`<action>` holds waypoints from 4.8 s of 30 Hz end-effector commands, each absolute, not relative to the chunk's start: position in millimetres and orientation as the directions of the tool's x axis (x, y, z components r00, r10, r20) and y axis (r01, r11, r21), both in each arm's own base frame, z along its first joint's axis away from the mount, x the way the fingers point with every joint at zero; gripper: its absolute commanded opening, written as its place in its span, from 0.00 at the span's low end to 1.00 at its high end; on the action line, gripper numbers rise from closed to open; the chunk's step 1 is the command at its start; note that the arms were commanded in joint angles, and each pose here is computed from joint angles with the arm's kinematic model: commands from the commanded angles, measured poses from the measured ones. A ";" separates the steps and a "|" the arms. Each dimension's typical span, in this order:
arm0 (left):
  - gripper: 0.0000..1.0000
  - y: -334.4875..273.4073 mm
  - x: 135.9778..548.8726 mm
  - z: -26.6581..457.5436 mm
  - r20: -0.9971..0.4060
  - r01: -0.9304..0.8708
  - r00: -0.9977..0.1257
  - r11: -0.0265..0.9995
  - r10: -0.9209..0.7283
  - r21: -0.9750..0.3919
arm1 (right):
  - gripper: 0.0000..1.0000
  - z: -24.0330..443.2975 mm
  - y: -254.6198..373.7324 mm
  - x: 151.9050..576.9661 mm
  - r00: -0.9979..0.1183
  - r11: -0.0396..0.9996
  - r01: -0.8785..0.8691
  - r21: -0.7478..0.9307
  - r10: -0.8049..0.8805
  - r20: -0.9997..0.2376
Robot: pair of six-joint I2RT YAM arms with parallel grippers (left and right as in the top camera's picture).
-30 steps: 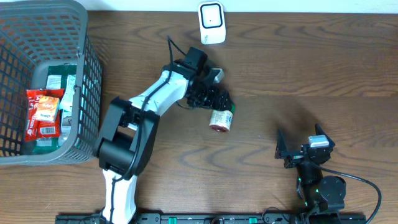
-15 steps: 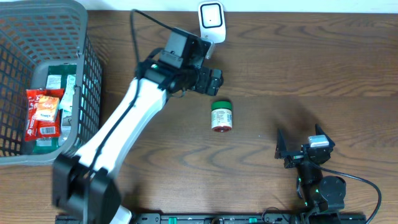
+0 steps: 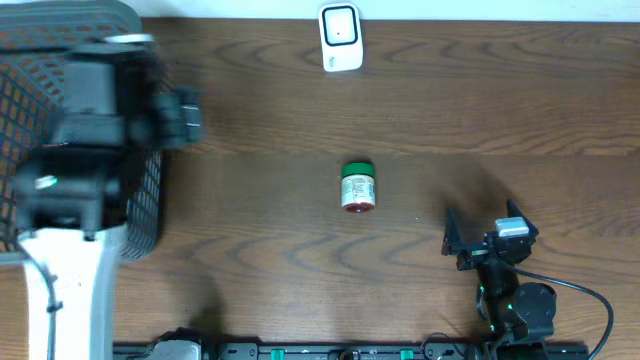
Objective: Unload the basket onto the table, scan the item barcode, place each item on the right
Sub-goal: 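Lift the jar out with the left gripper and set it on the table, then reach the left gripper into the basket and grasp the red Nescafe sachets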
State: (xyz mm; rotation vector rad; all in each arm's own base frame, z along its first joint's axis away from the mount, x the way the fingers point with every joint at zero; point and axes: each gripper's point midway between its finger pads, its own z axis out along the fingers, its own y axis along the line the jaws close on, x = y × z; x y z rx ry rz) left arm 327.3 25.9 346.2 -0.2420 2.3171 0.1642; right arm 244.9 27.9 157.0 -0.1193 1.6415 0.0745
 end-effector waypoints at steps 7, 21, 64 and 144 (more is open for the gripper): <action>0.98 207.7 306.7 293.6 -0.606 -0.606 -0.692 0.773 -0.392 0.191 | 0.99 156.9 30.1 244.4 -0.071 0.991 -0.131 -0.010 -0.019 -0.997; 0.98 238.9 329.2 137.0 -0.186 -0.460 -0.886 0.856 -0.425 0.234 | 0.99 156.9 30.1 244.4 -0.071 0.991 -0.131 -0.010 -0.019 -0.997; 0.67 257.6 321.5 26.1 -0.067 -0.508 -0.861 0.853 -0.504 0.121 | 0.99 156.9 30.1 244.4 -0.071 0.991 -0.132 -0.010 -0.019 -0.997; 0.21 282.1 334.4 32.9 -0.185 -0.442 -0.894 0.867 -0.407 0.228 | 0.99 156.9 30.1 244.4 -0.071 0.991 -0.131 -0.010 -0.019 -0.997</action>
